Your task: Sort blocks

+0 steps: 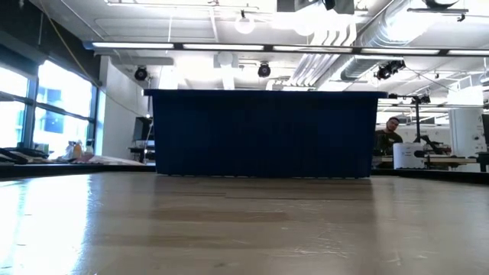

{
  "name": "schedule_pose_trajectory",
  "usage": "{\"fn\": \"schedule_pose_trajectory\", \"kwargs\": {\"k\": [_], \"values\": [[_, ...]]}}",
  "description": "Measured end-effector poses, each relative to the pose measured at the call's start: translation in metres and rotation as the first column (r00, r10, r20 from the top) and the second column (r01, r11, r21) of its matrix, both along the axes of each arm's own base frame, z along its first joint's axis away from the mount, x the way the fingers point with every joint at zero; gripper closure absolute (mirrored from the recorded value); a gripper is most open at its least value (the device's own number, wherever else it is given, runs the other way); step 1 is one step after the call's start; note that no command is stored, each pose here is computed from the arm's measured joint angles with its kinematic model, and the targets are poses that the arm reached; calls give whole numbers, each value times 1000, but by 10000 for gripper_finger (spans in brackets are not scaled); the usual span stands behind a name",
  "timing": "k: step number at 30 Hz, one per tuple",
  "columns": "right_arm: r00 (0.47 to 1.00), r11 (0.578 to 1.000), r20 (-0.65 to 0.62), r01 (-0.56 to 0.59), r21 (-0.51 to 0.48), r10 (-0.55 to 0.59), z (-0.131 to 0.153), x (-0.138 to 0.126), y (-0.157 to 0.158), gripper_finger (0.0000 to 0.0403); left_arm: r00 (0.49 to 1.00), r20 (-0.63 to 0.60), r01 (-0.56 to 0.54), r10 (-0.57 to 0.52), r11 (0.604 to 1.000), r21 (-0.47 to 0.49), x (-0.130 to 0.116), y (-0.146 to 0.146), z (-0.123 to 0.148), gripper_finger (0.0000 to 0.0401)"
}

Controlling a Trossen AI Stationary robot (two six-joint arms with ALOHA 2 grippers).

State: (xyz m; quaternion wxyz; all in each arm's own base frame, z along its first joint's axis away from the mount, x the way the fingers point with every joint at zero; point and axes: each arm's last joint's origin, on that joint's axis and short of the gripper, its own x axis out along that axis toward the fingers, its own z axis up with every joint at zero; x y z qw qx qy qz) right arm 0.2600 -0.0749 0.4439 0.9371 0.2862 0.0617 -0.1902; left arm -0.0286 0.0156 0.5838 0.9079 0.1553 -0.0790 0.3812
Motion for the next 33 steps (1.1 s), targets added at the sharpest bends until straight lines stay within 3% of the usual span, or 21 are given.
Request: {"fn": "schedule_pose_trajectory", "kwargs": {"k": [4, 10, 14, 17, 19, 20, 25, 28, 33], "values": [[1000, 1000, 0, 0, 0, 0, 0, 0, 0, 398, 1000, -14, -14, 15, 1000, 25, -1, 0, 1, 401], [1000, 1000, 0, 0, 1, 0, 0, 0, 0, 398, 996, 92, -10, 16, 998, -69, 0, 1, 2, 401], [1000, 1000, -1, 0, 0, 0, 0, 0, 0, 398, 977, 56, -198, 206, 972, -124, 1, 5, -1, 401], [1000, 1000, 0, 0, 1, 0, 0, 0, 0, 398, 920, 75, -366, 385, 911, -193, -2, 8, 0, 401], [1000, 1000, 0, 0, 1, 0, 0, 0, 0, 398, 879, 57, -456, 474, 869, -193, -6, 6, -1, 401], [1000, 1000, -1, 0, 1, 0, 0, 0, 0, 398, 874, 63, -466, 482, 867, -178, -8, 4, -1, 401], [1000, 1000, 0, 0, 0, 0, 0, 0, 0, 398, 954, 174, -257, 246, 965, 47, -25, -13, 9, 401], [1000, 1000, -1, 0, 1, 0, 0, 0, 0, 398, 960, 226, -199, 165, 971, 135, -32, -19, 14, 401], [1000, 1000, -1, 0, 1, 0, 0, 0, 0, 398, 944, 256, -247, 208, 961, 127, -30, -21, 17, 401]]}}
